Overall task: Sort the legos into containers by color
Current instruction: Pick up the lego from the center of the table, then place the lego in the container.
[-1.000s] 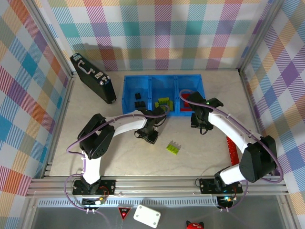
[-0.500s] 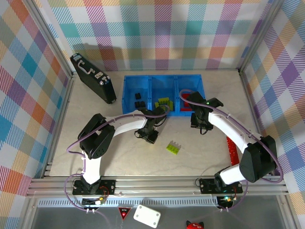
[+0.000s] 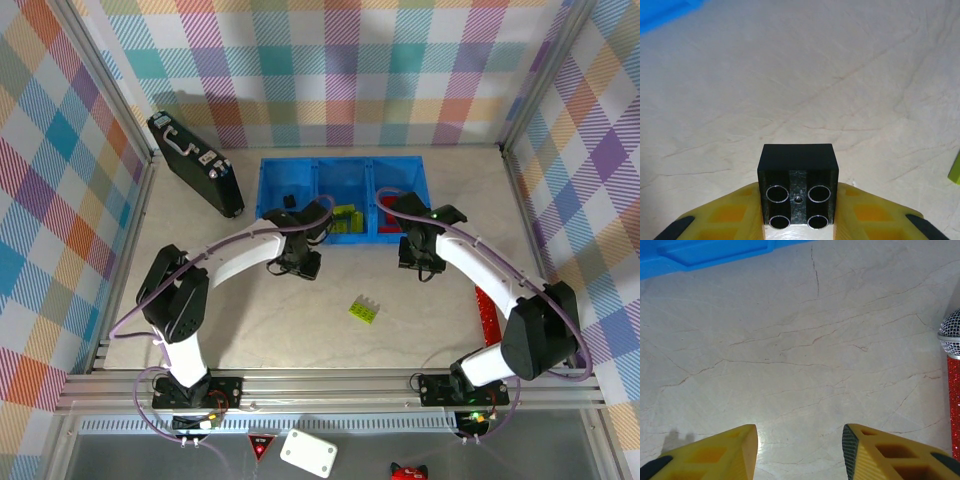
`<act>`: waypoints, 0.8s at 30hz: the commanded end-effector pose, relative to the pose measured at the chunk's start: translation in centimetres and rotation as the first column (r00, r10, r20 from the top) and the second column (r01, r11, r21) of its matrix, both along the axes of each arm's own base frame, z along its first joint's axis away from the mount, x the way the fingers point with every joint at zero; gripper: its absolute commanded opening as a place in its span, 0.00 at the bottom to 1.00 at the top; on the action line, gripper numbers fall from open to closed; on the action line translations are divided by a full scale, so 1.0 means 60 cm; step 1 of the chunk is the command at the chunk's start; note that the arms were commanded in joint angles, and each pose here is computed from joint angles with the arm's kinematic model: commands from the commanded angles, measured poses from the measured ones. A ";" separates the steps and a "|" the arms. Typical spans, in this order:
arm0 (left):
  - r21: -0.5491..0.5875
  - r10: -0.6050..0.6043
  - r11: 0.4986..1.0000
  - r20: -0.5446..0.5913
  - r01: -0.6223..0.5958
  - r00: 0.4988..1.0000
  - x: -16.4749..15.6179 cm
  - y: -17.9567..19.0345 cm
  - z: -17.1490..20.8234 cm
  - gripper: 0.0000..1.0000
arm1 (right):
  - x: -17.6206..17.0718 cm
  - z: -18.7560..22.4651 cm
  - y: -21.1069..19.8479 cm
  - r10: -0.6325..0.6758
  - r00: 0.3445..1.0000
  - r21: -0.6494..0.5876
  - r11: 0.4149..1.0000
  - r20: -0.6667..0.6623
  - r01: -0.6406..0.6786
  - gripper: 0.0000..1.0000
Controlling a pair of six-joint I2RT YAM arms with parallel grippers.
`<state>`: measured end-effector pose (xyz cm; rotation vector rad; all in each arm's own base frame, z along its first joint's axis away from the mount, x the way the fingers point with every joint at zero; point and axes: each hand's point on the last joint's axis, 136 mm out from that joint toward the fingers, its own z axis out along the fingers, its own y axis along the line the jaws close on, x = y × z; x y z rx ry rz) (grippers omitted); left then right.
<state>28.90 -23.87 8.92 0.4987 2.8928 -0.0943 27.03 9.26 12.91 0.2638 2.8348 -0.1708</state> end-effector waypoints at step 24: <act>0.017 0.209 0.976 0.212 -0.218 0.955 0.248 0.102 0.075 0.32 | -0.018 0.017 -0.017 -0.016 1.000 0.001 1.000 0.024 0.016 0.50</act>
